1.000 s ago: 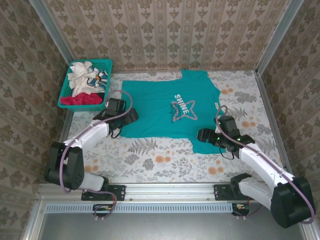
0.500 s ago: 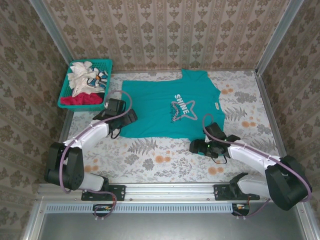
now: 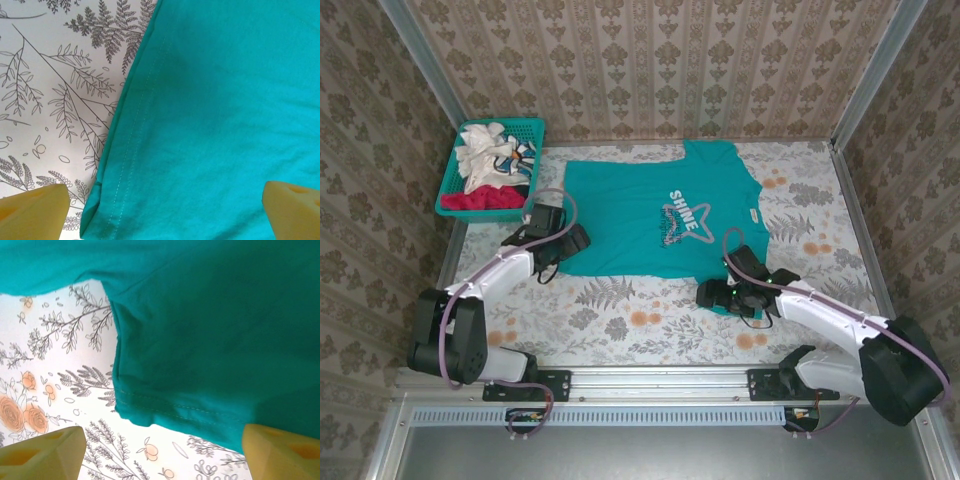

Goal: Fold and stack the t-shirts

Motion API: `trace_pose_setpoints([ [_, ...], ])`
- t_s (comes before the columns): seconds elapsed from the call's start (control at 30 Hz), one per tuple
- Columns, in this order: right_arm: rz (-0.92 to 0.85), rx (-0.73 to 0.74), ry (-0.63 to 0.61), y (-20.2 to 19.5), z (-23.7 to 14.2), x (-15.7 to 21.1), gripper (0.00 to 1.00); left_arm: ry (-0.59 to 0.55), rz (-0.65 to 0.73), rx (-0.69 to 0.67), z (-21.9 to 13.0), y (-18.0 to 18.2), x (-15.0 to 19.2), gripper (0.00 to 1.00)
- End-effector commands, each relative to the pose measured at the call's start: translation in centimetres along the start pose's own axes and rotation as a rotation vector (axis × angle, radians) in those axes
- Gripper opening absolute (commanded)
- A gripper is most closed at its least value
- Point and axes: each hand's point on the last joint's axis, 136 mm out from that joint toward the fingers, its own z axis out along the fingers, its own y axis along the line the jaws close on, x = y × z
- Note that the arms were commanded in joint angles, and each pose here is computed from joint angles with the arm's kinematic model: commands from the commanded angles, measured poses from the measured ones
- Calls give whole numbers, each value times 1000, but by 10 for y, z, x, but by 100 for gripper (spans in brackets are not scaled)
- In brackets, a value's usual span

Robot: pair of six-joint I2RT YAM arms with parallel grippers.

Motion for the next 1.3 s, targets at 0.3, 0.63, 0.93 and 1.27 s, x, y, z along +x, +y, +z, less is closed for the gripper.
trace_pose_setpoints([
  [0.3, 66, -105, 98, 12, 18, 23, 82, 35, -219, 27, 2, 14, 18, 100],
  [0.63, 37, -121, -32, 21, -13, -10, 82, 19, -361, 74, 6, 22, 33, 85],
  [0.93, 57, -119, -65, 13, -16, -22, 82, -4, -427, 86, 12, 32, 42, 51],
  [1.27, 70, -159, -35, 16, -5, -17, 82, -38, -410, 110, 13, 27, 33, 37],
])
